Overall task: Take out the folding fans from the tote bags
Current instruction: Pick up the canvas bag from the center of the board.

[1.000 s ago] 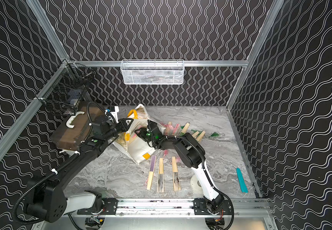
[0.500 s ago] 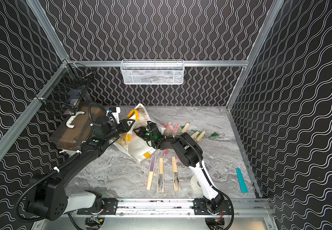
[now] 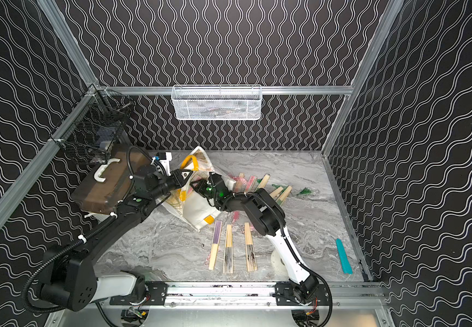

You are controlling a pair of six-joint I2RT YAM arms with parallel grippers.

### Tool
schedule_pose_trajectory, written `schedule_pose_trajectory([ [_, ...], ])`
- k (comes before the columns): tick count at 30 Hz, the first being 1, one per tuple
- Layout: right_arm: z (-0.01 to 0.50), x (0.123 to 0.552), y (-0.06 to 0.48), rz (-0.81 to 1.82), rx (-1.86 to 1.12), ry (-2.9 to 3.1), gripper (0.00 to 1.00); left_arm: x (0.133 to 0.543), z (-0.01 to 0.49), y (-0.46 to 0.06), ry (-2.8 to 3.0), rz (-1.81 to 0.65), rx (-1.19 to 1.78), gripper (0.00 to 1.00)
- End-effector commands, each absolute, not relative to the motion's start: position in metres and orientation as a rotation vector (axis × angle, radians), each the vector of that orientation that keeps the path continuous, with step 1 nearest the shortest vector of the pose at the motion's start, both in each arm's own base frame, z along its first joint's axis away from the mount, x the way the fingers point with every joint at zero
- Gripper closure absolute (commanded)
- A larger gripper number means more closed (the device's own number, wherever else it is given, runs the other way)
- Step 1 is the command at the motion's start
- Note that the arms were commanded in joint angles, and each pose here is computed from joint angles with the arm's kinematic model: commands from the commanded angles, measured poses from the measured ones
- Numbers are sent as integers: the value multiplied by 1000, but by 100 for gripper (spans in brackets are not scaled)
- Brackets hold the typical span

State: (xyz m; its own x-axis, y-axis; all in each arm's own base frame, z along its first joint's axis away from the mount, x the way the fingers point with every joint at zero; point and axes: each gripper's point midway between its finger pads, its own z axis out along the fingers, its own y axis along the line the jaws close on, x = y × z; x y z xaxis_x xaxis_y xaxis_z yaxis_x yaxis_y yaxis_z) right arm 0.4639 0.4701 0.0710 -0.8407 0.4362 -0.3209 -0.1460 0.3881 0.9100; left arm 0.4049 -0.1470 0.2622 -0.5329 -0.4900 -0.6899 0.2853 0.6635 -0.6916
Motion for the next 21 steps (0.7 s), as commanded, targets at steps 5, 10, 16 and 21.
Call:
schedule_pose_trajectory([
  [5,67,472,477,1452,217,2136,60,404,271,-159,1859,-1078,-136,100],
  [10,57,475,480,1409,201,2179,64,405,273,-159,1854,-1076,-137,100],
  [16,59,471,474,1392,195,2170,76,408,269,-149,1876,-989,-162,100],
  [21,75,462,470,1435,165,2127,81,418,262,-133,1883,-874,-235,100],
])
